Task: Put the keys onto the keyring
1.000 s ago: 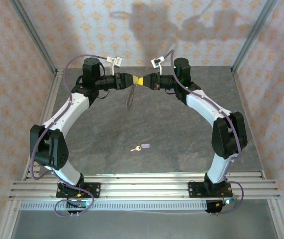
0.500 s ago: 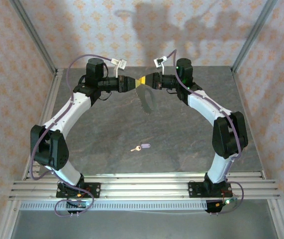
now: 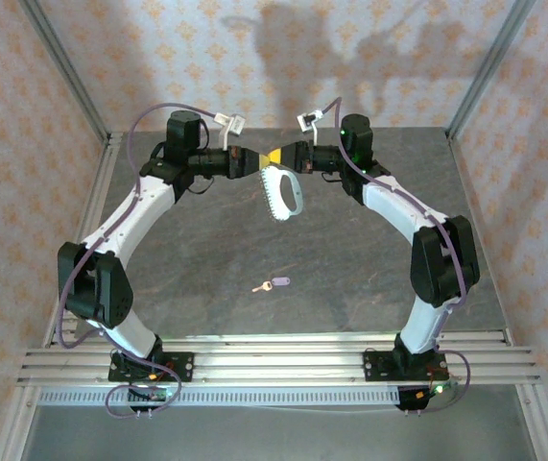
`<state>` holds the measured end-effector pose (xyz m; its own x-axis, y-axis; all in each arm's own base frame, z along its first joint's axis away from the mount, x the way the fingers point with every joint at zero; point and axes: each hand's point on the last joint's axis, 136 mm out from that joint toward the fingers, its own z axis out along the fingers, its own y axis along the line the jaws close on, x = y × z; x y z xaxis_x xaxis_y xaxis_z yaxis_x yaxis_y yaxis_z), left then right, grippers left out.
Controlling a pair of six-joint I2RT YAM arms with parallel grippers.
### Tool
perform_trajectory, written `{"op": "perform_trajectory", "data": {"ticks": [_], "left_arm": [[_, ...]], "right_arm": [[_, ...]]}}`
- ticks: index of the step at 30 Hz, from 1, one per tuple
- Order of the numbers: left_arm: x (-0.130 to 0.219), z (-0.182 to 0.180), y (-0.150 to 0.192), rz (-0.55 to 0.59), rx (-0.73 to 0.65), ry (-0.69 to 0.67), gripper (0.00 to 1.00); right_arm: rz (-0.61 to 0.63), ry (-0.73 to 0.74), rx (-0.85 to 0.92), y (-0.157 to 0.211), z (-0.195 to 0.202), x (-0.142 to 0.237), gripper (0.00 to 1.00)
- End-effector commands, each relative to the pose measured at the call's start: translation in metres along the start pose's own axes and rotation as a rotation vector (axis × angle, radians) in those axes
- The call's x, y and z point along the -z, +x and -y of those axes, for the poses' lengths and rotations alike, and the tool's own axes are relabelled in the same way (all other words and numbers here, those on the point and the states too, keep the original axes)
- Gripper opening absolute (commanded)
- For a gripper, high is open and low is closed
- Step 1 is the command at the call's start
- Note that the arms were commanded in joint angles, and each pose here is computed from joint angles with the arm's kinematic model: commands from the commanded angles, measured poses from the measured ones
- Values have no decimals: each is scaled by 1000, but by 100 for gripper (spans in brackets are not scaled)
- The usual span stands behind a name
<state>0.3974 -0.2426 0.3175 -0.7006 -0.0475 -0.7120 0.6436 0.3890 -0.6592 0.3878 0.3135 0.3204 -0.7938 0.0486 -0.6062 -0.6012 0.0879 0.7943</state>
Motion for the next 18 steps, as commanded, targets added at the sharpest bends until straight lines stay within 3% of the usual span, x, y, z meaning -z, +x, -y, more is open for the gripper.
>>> {"op": "perform_trajectory", "data": {"ticks": [1, 2, 4, 9, 13, 18], "left_arm": [[-5, 19, 2, -45, -58, 45, 0], [-4, 19, 2, -48, -63, 35, 0], [-4, 17, 0, -49, -74, 19, 0], [-5, 12, -5, -53, -99, -12, 0], [-5, 5, -10, -45, -129, -55, 0], [-6, -8, -18, -15, -168, -140, 0]], "right_arm": [[135, 56, 70, -28, -12, 16, 27], [177, 85, 66, -35, -9, 24, 37], [260, 134, 50, -47, -2, 41, 47], [394, 312, 12, -55, 20, 81, 58], [440, 457, 8, -45, 32, 99, 73], [454, 559, -20, -37, 49, 110, 78]]}}
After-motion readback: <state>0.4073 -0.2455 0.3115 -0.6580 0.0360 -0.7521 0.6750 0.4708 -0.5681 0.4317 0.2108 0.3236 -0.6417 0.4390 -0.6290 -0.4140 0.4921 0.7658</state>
